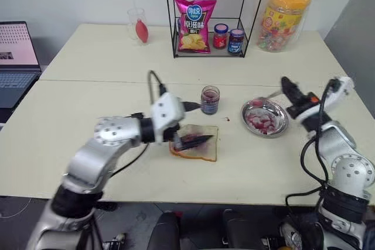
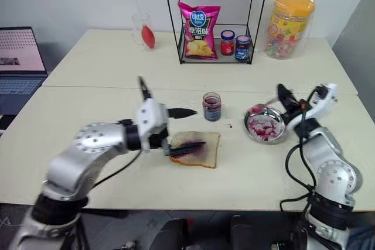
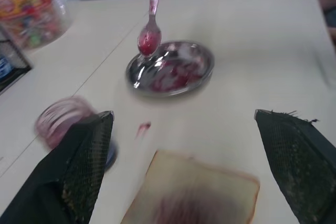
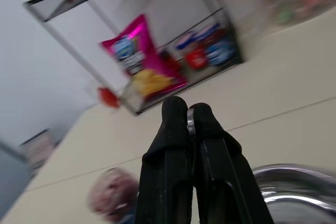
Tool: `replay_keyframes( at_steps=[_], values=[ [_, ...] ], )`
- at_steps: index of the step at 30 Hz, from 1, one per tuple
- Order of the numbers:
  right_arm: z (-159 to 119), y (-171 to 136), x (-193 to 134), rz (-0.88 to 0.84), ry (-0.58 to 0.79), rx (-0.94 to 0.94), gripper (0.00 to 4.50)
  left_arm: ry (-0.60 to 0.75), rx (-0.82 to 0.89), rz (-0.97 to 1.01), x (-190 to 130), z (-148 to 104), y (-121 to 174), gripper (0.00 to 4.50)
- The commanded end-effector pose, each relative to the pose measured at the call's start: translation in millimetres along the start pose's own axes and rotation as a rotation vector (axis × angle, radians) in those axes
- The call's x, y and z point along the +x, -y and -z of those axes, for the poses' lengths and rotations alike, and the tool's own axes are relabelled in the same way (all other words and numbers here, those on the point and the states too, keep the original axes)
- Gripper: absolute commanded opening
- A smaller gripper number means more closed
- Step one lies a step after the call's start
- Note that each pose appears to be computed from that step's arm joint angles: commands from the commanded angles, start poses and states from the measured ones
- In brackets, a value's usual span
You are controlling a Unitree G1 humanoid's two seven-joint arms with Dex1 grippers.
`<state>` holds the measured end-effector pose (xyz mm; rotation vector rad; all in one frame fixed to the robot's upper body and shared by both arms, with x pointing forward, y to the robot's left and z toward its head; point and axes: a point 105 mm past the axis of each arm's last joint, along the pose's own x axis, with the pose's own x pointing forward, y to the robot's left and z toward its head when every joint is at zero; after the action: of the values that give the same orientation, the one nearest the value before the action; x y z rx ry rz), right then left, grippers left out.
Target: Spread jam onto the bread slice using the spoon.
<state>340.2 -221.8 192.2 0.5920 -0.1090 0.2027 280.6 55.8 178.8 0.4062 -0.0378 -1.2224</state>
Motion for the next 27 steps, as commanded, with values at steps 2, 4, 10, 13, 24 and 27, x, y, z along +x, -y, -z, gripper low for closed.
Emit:
replay_keyframes(
  at_steps=[2,4,10,13,24,27],
  values=[
    [-5.2,11.5,-3.3,0.008,0.044,-0.032,0.03,-0.036,0.056,-0.023,26.4,-0.9,-5.9,4.50],
    [-2.0,25.4,-2.6,0.043,0.047,-0.015,0.03,-0.029,0.057,0.005,40.0,-4.9,-2.7,4.50],
    [8.2,43.6,4.7,0.078,0.039,0.037,0.03,-0.033,0.075,-0.005,58.1,-9.1,-5.0,4.50],
    [18.3,52.5,7.4,0.098,0.011,0.038,0.26,-0.032,0.092,-0.006,63.1,-10.0,-5.1,4.50],
    [20.5,62.4,4.9,0.132,-0.018,-0.160,2.68,-0.019,0.095,-0.019,67.2,-11.5,-5.4,4.50],
    [21.0,62.4,4.2,0.143,-0.023,-0.267,3.03,-0.016,0.093,-0.020,67.2,-11.8,-5.0,4.50]
  ],
)
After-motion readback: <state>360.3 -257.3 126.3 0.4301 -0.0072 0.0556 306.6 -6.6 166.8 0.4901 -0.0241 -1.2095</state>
